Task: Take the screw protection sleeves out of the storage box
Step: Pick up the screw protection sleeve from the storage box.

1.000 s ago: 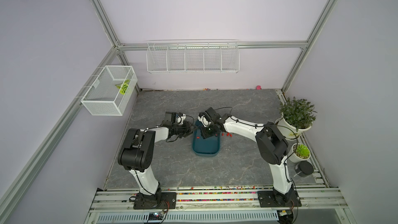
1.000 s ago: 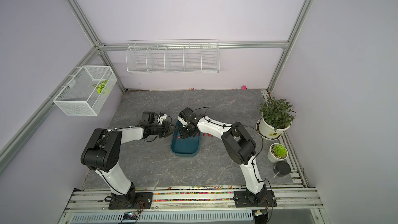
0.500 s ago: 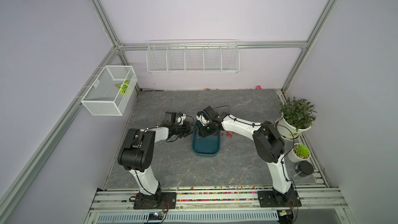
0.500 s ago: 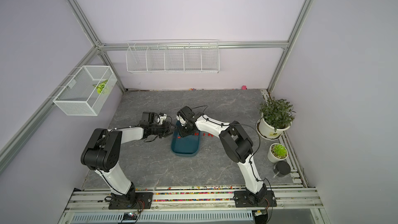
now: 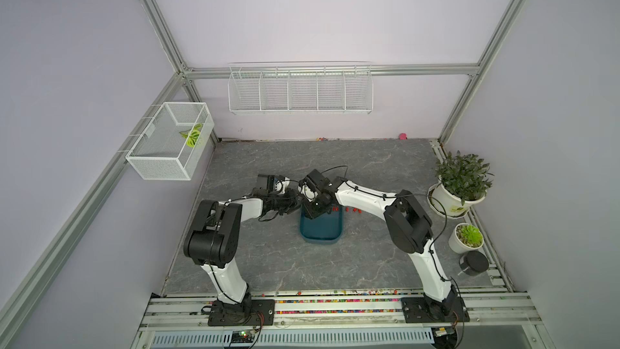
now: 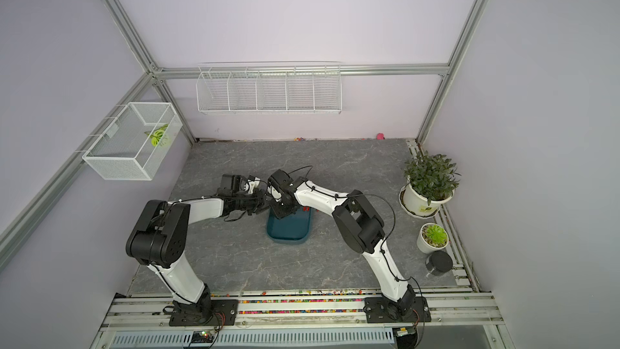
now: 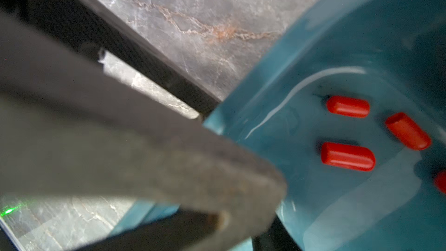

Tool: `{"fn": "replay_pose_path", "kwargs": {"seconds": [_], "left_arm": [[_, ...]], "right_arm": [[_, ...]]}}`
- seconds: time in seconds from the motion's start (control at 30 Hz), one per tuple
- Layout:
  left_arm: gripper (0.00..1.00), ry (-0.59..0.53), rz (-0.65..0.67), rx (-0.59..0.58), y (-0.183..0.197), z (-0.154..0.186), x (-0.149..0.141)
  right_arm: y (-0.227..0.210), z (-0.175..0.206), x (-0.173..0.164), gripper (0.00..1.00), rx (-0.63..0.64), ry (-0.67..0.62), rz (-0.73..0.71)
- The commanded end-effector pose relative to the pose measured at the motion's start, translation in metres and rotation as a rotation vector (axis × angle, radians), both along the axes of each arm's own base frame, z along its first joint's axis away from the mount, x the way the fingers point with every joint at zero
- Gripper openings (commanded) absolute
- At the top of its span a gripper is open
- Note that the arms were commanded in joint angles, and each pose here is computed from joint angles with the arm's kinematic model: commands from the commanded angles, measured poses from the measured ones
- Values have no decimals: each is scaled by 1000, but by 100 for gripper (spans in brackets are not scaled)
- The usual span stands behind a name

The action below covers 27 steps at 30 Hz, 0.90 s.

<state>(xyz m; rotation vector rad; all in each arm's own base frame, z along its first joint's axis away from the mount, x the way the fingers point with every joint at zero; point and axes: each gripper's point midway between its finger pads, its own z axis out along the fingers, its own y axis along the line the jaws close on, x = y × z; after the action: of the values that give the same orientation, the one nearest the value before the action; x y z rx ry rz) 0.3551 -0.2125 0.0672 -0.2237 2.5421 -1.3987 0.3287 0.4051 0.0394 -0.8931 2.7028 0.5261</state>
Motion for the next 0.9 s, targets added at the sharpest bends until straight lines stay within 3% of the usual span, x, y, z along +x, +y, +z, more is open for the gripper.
{"fn": "replay_pose_path", "kwargs": {"seconds": [0.0, 0.43, 0.63, 0.87], "left_arm": [[44, 7, -10, -7, -2, -1, 1], [44, 8, -9, -7, -2, -2, 1], [44, 9, -10, -8, -3, -1, 1], [44, 6, -9, -9, -2, 0, 1]], "right_arm": [[-4, -10, 2, 37, -42, -4, 10], [-1, -21, 3, 34, -62, 18, 21], [0, -25, 2, 28, -63, 29, 24], [1, -26, 1, 14, -58, 39, 28]]}}
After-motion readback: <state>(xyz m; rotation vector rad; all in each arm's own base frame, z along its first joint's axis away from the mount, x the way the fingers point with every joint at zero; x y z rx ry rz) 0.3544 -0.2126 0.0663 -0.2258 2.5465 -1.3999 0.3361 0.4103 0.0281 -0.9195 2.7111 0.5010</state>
